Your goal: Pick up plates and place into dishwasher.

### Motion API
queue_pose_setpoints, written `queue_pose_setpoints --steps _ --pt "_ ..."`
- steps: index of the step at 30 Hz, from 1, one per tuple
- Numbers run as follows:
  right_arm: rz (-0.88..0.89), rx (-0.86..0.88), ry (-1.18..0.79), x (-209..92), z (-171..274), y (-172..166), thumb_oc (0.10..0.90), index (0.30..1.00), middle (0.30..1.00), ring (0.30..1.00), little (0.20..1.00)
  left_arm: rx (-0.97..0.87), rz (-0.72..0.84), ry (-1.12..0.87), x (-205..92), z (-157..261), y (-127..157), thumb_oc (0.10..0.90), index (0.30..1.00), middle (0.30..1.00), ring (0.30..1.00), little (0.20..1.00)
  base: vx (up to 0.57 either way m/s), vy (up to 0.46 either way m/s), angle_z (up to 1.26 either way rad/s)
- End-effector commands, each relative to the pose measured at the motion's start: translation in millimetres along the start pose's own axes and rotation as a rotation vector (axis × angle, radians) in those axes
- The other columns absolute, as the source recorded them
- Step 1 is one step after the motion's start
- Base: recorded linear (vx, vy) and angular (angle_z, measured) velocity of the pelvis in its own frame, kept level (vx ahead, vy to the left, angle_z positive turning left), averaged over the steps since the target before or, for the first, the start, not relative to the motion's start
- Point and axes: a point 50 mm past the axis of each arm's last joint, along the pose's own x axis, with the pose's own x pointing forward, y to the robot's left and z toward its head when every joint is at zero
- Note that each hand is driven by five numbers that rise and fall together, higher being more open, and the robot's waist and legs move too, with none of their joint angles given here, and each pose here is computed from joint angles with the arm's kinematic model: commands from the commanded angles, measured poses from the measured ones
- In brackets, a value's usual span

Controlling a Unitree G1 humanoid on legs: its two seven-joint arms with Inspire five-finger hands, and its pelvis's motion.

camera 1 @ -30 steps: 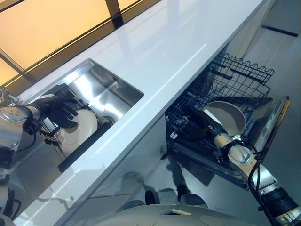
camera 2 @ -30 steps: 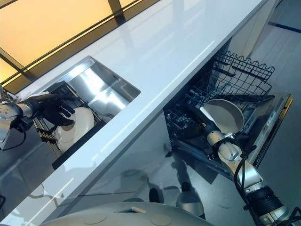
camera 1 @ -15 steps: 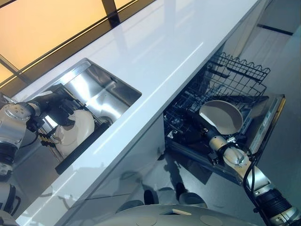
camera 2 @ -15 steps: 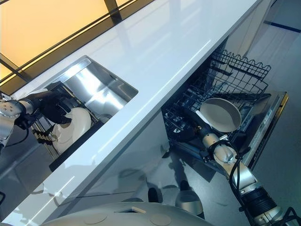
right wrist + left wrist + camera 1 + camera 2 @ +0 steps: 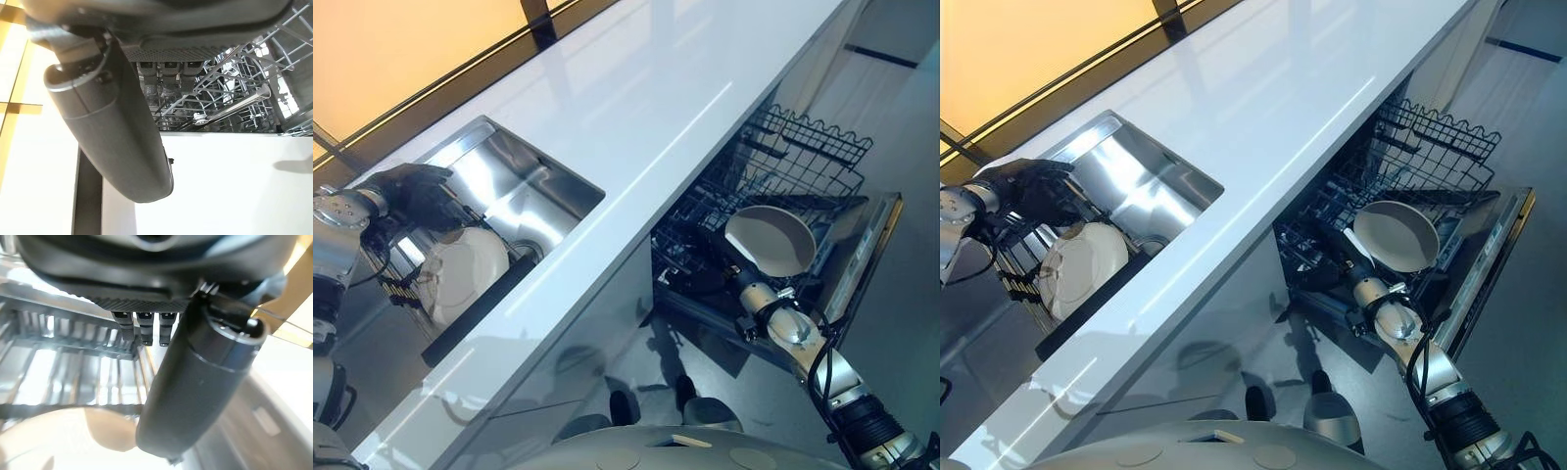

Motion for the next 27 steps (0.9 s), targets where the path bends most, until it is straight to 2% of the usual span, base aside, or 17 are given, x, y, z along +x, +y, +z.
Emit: queue_pose_setpoints --steps 1,7,16,21,27 --pt "-0.028 -0.020 -0.241 7.7 47.6 -6.9 0.800 0.900 0.900 0.900 0.900 0.053 0.247 -0.111 -25.2 38.2 67.1 0.800 0.900 0.900 0.900 0.900 0.00 0.000 0.00" --pt "-0.038 -0.017 -0.236 8.0 46.8 -5.5 0.800 0.900 0.900 0.900 0.900 0.066 0.164 -0.085 -21.9 39.2 59.1 0.800 0.900 0.900 0.900 0.900 0.00 0.000 0.00" --pt "-0.044 -0.023 -0.219 3.1 44.2 -14.7 0.800 0.900 0.900 0.900 0.900 0.103 -0.154 0.159 -15.2 -6.7 11.7 0.800 0.900 0.900 0.900 0.900 0.00 0.000 0.00" --pt "-0.050 -0.022 -0.213 1.5 44.1 -18.6 0.800 0.900 0.900 0.900 0.900 0.096 -0.149 0.238 -20.9 -30.6 3.1 0.800 0.900 0.900 0.900 0.900 0.00 0.000 0.00" --pt "-0.057 -0.022 -0.211 2.4 44.3 -19.4 0.800 0.900 0.900 0.900 0.900 0.088 -0.103 0.254 -22.5 -40.8 1.0 0.800 0.900 0.900 0.900 0.900 0.00 0.000 0.00"
